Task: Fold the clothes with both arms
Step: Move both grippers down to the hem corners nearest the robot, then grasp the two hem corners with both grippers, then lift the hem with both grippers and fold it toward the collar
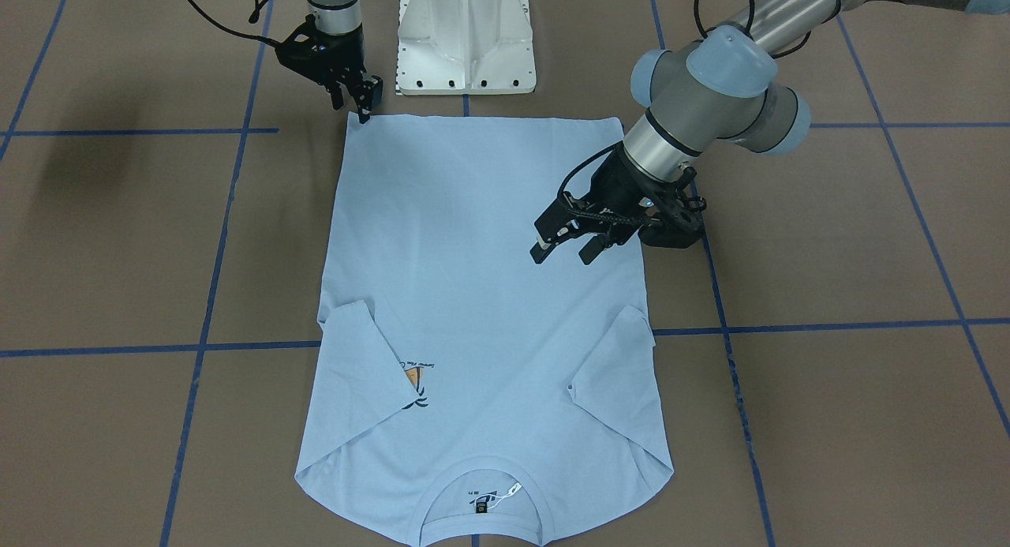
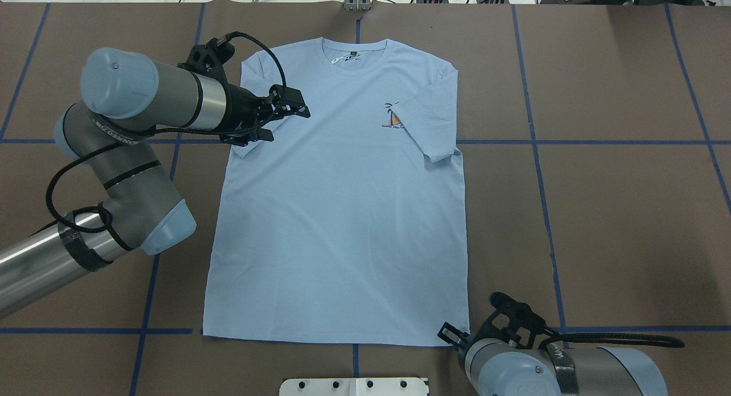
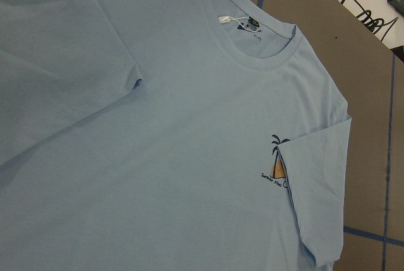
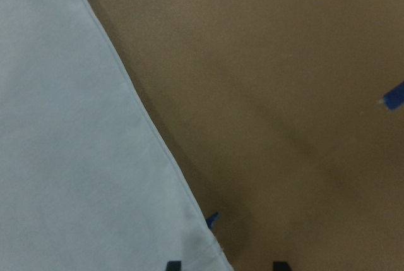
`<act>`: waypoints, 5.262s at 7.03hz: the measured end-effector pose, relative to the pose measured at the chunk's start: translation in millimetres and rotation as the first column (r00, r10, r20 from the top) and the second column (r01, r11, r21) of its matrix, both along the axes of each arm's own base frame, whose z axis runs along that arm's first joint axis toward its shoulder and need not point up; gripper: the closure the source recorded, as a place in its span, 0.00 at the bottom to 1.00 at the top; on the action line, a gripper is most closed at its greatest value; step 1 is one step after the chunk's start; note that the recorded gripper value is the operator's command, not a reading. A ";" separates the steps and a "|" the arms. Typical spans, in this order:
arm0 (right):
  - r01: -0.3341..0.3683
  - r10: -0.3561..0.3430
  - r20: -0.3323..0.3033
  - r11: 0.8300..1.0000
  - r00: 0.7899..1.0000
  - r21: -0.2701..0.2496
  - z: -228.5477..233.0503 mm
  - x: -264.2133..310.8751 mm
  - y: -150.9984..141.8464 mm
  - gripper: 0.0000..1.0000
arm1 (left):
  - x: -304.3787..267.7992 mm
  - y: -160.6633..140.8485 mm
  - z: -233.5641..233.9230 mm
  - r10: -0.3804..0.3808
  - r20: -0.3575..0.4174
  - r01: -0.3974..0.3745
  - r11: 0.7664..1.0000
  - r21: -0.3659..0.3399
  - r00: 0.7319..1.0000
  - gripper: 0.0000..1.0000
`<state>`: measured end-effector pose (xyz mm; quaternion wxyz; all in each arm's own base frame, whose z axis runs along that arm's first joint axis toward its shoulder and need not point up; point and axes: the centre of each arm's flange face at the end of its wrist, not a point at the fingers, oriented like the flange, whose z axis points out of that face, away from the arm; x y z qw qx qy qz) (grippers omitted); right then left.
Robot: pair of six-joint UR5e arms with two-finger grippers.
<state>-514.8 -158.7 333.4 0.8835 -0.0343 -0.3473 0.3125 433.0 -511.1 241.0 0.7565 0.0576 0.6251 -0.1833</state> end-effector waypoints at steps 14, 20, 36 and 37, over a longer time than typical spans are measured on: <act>-0.031 0.032 0.051 0.999 0.998 -0.009 -23.0 15.9 -21.1 1.00 | 46.3 270.4 82.9 0.173 0.425 -0.075 0.969 -0.237 0.889 0.19; -0.035 0.035 0.050 0.999 0.998 -0.007 -22.3 15.7 -21.9 1.00 | 50.2 280.9 114.4 0.206 0.511 -0.071 0.960 -0.272 0.835 0.36; -0.009 0.010 0.087 1.000 0.996 -0.007 -31.0 76.5 -6.6 1.00 | 10.8 328.0 49.3 0.347 0.347 -0.234 0.915 -0.328 0.872 1.00; -0.011 0.011 0.108 1.000 0.994 -0.005 -40.5 87.7 -6.8 1.00 | 3.9 329.2 34.3 0.342 0.312 -0.235 0.913 -0.333 0.886 1.00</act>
